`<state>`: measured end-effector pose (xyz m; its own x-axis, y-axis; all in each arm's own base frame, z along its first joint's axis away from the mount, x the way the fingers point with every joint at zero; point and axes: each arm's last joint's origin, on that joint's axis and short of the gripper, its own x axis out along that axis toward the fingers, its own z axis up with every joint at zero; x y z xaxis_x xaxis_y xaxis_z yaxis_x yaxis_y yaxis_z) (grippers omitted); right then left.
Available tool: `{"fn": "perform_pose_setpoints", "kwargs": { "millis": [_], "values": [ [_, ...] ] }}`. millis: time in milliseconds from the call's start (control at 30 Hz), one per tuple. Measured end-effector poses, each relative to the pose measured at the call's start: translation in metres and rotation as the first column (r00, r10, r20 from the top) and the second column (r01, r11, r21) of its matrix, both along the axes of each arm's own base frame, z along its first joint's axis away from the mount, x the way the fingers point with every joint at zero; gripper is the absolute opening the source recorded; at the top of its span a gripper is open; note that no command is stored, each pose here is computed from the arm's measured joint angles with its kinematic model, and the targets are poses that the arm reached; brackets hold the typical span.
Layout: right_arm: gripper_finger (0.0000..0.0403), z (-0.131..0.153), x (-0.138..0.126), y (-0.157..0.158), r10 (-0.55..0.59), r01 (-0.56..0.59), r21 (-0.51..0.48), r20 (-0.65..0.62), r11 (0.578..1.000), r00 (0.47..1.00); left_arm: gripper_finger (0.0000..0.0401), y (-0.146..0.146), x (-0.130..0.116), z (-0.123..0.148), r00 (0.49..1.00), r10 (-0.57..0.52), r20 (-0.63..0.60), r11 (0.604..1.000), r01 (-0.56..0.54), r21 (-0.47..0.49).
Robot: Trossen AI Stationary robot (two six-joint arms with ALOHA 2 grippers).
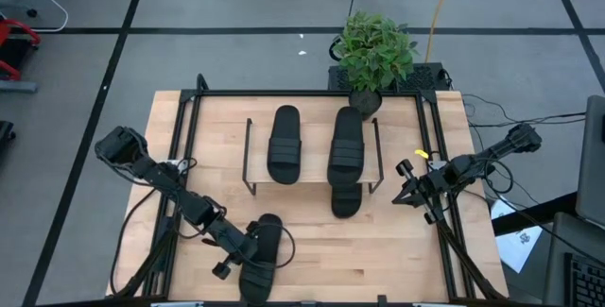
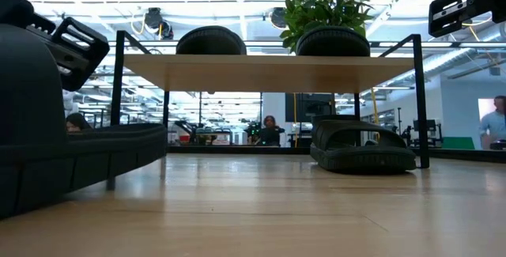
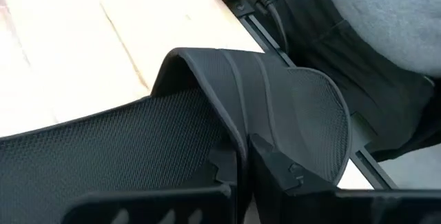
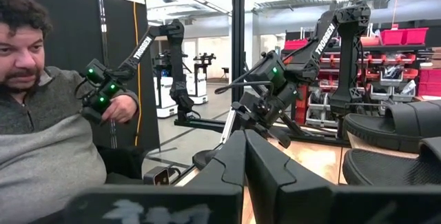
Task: Pick and place slides into the shelf
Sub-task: Put the black slide under the shelf
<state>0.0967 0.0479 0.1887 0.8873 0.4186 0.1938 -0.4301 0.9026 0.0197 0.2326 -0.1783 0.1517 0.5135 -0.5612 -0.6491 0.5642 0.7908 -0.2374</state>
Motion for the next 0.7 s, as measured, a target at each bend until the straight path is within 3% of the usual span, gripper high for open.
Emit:
{"fn": "perform_pose_setpoints", "kwargs": {
  "millis": [167, 500, 700],
  "values": [
    [0.0000, 0.000, 0.000, 0.000, 0.000, 0.000, -0.001, 0.000, 1.000, 1.000, 0.0006, 0.003, 0.005, 0.002, 0.999, -0.003, 0.034, 1.000, 0.002, 0.024],
    [0.0000, 0.000, 0.000, 0.000, 0.000, 0.000, -0.001, 0.000, 1.000, 1.000, 0.0003, 0.025, 0.038, 0.030, 0.999, -0.035, 0.016, 0.996, 0.034, 0.081],
    [0.0000, 0.000, 0.000, 0.000, 0.000, 0.000, -0.001, 0.000, 1.000, 1.000, 0.0002, 0.047, 0.051, 0.034, 0.998, -0.066, 0.023, 0.997, 0.065, 0.039]
  ]
}}
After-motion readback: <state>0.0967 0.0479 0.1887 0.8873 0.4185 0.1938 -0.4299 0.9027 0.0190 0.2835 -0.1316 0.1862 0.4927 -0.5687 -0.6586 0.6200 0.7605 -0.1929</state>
